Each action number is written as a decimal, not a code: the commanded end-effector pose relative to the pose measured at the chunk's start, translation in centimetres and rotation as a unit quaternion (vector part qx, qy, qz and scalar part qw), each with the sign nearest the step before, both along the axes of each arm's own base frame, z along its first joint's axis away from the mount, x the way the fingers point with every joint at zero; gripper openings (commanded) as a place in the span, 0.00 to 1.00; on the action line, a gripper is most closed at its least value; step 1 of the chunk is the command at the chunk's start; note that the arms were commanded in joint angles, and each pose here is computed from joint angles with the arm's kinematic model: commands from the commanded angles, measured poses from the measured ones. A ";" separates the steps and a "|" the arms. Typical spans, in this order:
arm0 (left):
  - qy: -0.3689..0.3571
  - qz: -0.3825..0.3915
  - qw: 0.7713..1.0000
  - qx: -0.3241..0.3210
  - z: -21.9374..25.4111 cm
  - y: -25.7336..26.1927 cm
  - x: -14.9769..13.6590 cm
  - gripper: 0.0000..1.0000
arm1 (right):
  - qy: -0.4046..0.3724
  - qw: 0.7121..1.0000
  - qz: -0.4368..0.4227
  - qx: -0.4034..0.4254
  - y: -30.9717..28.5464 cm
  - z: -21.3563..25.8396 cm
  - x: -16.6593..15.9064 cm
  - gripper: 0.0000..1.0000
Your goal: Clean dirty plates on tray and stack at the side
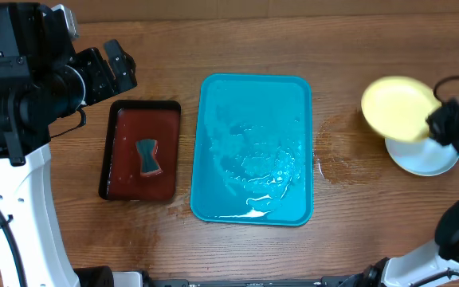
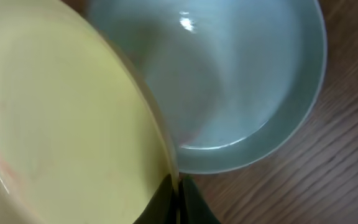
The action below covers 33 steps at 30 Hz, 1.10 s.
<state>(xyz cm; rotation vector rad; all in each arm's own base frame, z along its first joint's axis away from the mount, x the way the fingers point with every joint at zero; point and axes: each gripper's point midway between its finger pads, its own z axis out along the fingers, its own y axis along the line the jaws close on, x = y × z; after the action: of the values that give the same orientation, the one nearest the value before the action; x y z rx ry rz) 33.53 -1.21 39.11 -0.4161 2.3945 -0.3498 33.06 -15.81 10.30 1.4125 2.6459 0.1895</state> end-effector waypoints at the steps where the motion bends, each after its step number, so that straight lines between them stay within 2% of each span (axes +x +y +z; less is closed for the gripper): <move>1: -0.005 -0.005 1.000 0.011 0.2 0.1 0.0 1.00 | 0.011 0.999 -0.036 -0.010 -1.9 -1.9 -1.9 0.04; 4: -0.005 -0.005 1.000 0.011 0.2 0.1 0.0 1.00 | 0.001 0.997 -0.081 -0.011 -4.3 -2.5 -2.9 0.06; 5: -0.005 -0.005 1.000 0.011 0.2 0.1 0.0 1.00 | -0.004 0.996 -0.086 -0.008 -4.7 -2.4 -3.0 0.13; 6: -0.005 -0.005 1.000 0.011 0.2 0.1 0.0 1.00 | -0.014 0.997 -0.080 0.002 -4.8 -2.3 -2.9 0.33; 8: -0.005 -0.005 1.000 0.011 0.2 0.1 0.0 1.00 | -0.044 0.997 -0.053 0.039 -3.9 -1.6 -2.3 0.60; 10: -0.005 -0.005 1.000 0.011 0.2 0.1 0.0 1.00 | -0.076 0.994 -0.019 0.070 -2.4 -0.2 -1.4 0.67; 12: -0.005 -0.005 1.000 0.011 0.2 0.1 0.0 1.00 | -0.123 0.987 0.033 0.100 0.2 1.9 -0.1 0.77; 17: -0.005 -0.005 1.000 0.011 0.2 0.1 0.0 1.00 | -0.216 0.949 0.204 0.108 9.8 8.9 1.5 0.84; 21: -0.005 -0.005 1.000 0.011 0.2 0.1 0.0 1.00 | -0.273 0.889 0.361 0.076 19.6 14.0 0.5 0.88; 24: -0.005 -0.005 1.000 0.011 0.2 0.1 0.0 1.00 | -0.305 0.852 0.420 0.075 25.2 16.6 -0.9 0.99; 26: -0.005 -0.005 1.000 0.011 0.2 0.1 0.0 1.00 | -0.331 0.814 0.471 0.081 29.0 18.1 -2.0 1.00; 29: -0.005 -0.005 1.000 0.011 0.2 0.1 0.0 1.00 | -0.343 0.778 0.516 0.106 33.5 19.1 -3.9 1.00; 31: -0.005 -0.005 1.000 0.011 0.2 0.1 0.0 1.00 | -0.328 0.763 0.543 0.122 35.4 18.7 -5.6 1.00; 33: -0.005 -0.005 1.000 0.011 0.2 0.1 0.0 1.00 | -0.325 0.759 0.557 0.090 35.6 18.3 -5.6 1.00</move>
<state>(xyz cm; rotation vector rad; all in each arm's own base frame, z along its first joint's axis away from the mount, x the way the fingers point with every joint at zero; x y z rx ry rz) 33.52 -1.21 39.11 -0.4162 2.3948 -0.3498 27.46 19.41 28.18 -0.3704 2.4551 0.9215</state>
